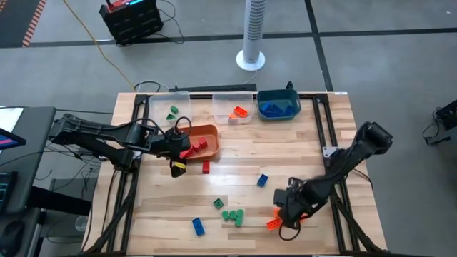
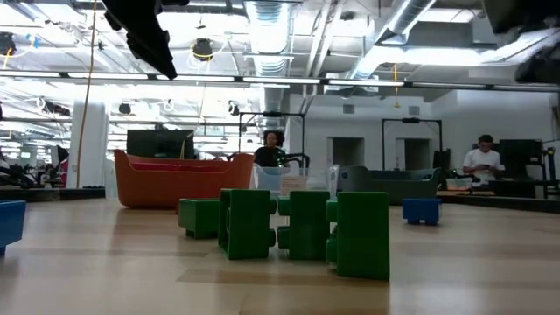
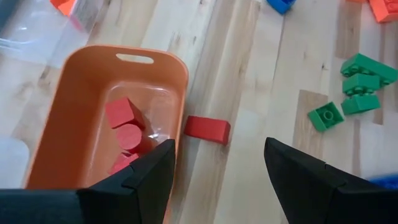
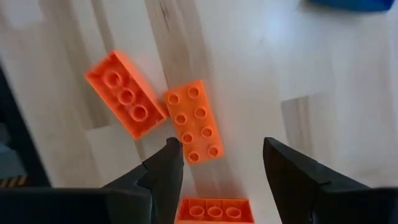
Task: Sort blocks
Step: Put the orange game piece into the right transparent bin
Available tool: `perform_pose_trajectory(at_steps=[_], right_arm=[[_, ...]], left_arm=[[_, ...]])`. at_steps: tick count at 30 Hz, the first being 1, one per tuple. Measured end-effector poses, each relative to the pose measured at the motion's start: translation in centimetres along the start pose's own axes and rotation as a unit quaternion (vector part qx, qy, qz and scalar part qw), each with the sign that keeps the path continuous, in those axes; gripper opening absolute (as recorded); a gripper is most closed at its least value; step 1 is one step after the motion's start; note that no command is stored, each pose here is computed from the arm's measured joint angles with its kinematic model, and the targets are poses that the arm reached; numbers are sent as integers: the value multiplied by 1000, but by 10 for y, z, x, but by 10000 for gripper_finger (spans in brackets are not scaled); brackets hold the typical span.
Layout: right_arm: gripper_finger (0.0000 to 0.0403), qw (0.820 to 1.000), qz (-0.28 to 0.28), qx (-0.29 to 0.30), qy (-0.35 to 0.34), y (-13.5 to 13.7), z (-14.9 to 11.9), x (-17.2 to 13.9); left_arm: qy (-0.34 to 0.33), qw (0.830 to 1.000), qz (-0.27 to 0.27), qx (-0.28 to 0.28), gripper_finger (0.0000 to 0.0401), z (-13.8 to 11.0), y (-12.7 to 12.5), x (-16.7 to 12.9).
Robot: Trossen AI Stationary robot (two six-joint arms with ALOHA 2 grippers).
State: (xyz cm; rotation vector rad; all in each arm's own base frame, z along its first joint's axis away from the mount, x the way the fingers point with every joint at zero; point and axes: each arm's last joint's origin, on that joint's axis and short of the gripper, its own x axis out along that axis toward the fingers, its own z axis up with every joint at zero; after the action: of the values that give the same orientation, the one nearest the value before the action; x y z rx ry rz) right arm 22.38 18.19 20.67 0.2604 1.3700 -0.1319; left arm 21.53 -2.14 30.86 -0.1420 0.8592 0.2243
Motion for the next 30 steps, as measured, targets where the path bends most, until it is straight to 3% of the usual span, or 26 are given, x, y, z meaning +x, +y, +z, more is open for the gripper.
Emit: perform_pose_trajectory(at_steps=[15,23,30], right_arm=[[223,995,-29,-80,45,15,-3,48],[217,993,-27,-95,60,19,-3,65],[182,995,-20,-77,58,14,7,66]], left_arm=[[47,999,-1,-15,239,-8,2,0],[76,997,-4,-17,239,-13,3,-1],[77,997,-4,-21,239,-14,3,-1]])
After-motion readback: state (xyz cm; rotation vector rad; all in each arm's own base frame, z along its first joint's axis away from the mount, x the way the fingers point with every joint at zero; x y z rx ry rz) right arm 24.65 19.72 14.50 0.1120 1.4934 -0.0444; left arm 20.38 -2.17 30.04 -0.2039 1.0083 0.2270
